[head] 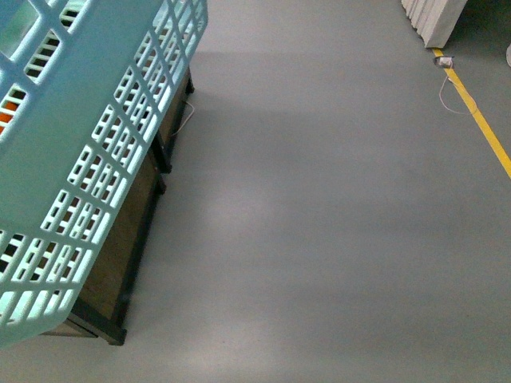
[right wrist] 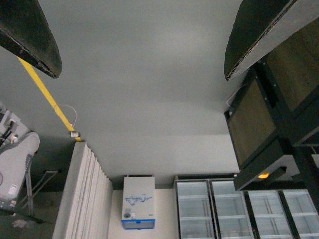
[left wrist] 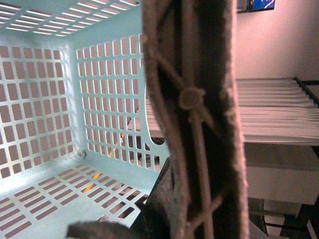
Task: Pick lemon and mango into basket
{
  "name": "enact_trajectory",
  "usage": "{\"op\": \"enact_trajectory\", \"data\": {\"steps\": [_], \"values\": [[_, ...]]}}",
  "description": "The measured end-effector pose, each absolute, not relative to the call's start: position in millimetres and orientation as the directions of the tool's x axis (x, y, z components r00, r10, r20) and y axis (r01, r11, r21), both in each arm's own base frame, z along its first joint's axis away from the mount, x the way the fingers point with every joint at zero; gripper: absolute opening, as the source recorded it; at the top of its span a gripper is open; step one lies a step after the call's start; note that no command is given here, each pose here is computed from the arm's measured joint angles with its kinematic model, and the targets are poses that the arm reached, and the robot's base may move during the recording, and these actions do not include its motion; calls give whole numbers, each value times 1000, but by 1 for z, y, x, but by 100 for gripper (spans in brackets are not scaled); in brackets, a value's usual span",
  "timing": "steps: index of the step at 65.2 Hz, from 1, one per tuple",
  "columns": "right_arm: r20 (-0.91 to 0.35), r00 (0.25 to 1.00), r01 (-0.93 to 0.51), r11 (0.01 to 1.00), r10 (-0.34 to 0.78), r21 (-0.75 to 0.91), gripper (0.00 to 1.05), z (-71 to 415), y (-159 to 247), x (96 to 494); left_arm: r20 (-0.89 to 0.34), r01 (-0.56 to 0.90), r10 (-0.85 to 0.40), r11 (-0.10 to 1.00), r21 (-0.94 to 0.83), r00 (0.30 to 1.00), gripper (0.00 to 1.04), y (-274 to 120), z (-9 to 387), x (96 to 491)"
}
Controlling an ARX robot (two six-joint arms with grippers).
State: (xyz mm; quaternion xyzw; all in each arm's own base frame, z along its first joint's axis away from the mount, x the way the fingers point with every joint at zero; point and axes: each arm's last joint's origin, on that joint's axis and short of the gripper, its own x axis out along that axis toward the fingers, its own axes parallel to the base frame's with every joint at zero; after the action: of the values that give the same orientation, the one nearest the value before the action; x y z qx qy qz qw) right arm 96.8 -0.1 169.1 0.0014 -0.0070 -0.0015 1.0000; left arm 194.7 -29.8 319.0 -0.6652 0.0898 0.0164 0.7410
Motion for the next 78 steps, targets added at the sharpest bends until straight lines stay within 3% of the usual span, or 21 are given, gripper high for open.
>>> {"op": "enact_trajectory", "data": {"steps": [78], "values": [[13,1000,1,1000,-1,3,96,169,0,97,-156,-145,-93,117,-982,983,5,-30,319,195]]}}
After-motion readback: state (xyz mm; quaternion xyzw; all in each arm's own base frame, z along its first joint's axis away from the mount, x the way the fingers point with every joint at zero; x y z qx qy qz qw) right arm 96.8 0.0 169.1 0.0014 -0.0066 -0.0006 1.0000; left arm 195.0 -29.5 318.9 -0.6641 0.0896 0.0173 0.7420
